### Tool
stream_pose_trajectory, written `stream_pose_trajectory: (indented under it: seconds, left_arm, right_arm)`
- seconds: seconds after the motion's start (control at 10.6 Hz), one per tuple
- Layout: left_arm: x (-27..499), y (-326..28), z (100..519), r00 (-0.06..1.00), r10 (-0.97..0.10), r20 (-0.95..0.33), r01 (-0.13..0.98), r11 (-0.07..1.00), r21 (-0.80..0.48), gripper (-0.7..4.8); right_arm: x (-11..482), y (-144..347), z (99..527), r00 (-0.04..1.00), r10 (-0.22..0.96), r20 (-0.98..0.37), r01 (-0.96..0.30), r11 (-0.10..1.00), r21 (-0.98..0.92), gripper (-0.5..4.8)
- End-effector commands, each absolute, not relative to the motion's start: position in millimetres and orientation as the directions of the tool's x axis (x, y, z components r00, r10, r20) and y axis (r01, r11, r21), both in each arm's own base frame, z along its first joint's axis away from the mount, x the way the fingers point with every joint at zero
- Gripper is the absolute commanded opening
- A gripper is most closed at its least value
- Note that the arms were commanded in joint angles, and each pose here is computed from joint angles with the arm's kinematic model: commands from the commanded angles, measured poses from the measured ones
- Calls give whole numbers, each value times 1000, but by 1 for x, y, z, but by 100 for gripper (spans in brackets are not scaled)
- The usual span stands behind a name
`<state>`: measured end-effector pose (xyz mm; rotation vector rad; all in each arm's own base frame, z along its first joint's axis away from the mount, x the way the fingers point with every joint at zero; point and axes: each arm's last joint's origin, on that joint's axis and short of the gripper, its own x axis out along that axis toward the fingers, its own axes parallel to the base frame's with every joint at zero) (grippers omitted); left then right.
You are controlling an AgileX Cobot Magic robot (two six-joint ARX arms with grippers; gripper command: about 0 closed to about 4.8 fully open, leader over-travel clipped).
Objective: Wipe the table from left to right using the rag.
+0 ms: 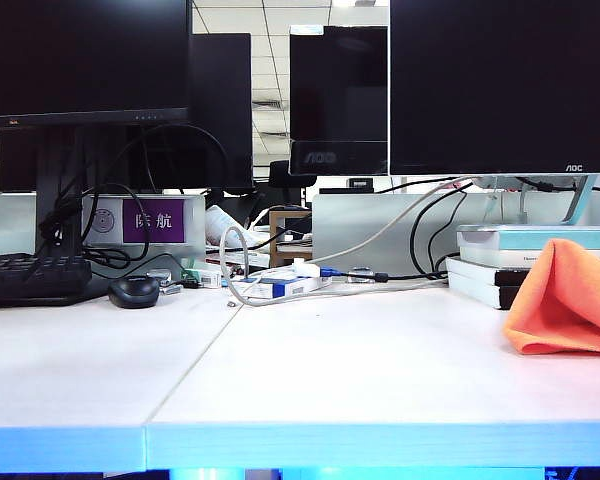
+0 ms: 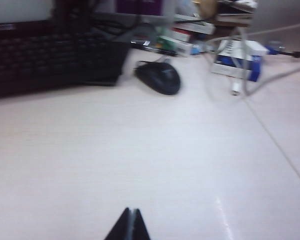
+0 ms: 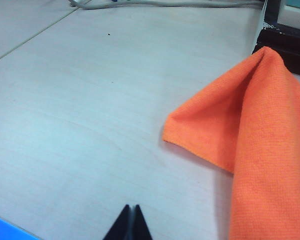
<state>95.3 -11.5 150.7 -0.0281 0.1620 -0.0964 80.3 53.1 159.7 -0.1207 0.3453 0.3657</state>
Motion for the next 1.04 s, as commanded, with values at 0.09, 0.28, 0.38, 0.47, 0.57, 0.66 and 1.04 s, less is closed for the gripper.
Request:
stream_pose_trajectory:
  seconds: [0.09,0.28,0.38,0.47,0.57,0.66,1.04]
  left_arm:
    - [95,-11,148,979,-97,-180,105,994,34,-5]
    - [95,-12,149,979,-98,-177,105,994,31,32]
    - [95,-12,148,979,-99,-177,106,994,31,32]
    - [95,-12,148,979,-98,-177,106,994,31,32]
    - [95,-12,148,979,-99,-177,106,994,31,32]
    - [95,-12,148,979,-99,-177,106,994,31,32]
    - [95,-12,149,979,-99,-177,106,994,31,32]
  right_arm:
    - [81,53,162,882,333,-334,-368,929,-45,-1]
    - [81,53,162,882,332,-334,-367,929,-46,-1]
    - [81,53,162,882,333,-334,-368,929,-45,-1]
    - [81,53,162,882,333,-334,-368,929,-45,-1]
    - [81,53,162,882,332,-333,-367,929,-46,-1]
    - [81,52,163,904,276,-327,-315,946,-72,0]
    - [88,37,157,966,102,-236,-117,992,-51,0]
